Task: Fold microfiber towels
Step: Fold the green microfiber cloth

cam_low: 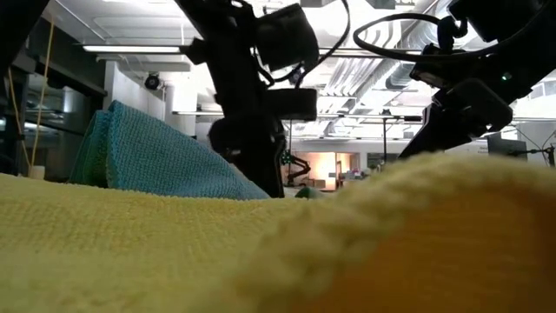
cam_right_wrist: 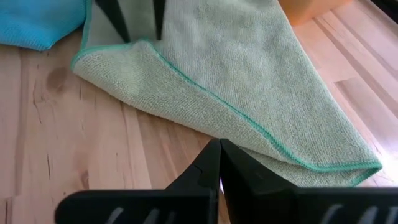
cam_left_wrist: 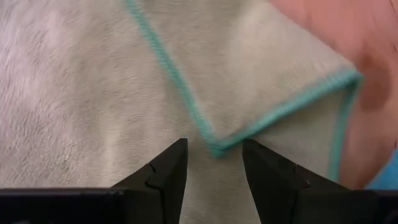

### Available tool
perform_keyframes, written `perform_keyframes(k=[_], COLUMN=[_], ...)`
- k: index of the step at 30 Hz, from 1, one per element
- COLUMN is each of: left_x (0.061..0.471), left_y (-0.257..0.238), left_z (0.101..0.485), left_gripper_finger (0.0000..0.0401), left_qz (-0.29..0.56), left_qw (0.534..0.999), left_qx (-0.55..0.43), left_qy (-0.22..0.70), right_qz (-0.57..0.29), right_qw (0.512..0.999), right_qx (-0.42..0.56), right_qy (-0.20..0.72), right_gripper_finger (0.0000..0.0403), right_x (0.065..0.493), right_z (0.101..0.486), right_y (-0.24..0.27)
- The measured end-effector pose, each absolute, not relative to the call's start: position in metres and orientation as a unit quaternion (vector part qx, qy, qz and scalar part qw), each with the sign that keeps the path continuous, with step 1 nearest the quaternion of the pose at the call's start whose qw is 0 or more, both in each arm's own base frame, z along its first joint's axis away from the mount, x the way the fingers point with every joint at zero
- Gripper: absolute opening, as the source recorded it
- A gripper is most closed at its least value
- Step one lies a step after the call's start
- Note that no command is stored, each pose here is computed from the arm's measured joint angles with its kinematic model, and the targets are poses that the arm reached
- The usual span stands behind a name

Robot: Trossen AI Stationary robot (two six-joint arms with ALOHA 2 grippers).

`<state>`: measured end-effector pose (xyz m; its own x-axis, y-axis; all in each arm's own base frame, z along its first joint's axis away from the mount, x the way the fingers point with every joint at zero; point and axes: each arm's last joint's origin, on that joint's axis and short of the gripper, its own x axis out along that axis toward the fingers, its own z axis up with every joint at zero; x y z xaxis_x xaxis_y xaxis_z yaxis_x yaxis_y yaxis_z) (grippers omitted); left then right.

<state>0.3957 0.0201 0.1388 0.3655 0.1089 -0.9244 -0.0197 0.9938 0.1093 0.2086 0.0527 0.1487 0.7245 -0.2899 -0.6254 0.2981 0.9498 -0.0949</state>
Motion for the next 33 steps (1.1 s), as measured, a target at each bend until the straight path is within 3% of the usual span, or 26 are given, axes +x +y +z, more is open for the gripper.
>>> perform_keyframes(k=[9,20,24,29,33], left_x=[0.398,0.397,0.397,0.398,0.402], left_y=[0.009,0.025,0.025,0.023,0.023], left_z=[0.14,0.14,0.14,0.143,0.154], left_gripper_finger=[0.0145,0.0142,0.0108,0.0018,0.001], left_qz=[0.044,0.046,0.047,0.043,0.048], left_qw=[0.826,0.826,0.827,0.83,0.829], left_qx=[0.098,0.078,0.078,0.089,0.109], left_qy=[0.553,0.556,0.555,0.549,0.546], right_qz=[-0.16,-0.16,-0.16,-0.168,-0.173], right_qw=[0.928,0.928,0.928,0.928,0.929], right_qx=[0.005,0.006,0.009,-0.001,-0.012], right_qy=[0.335,0.335,0.335,0.332,0.327], right_gripper_finger=[0.0,0.0,0.0,0.0,0.0], right_x=[0.209,0.209,0.209,0.209,0.209], right_z=[0.149,0.149,0.149,0.149,0.15], right_y=[0.053,0.052,0.053,0.052,0.052])
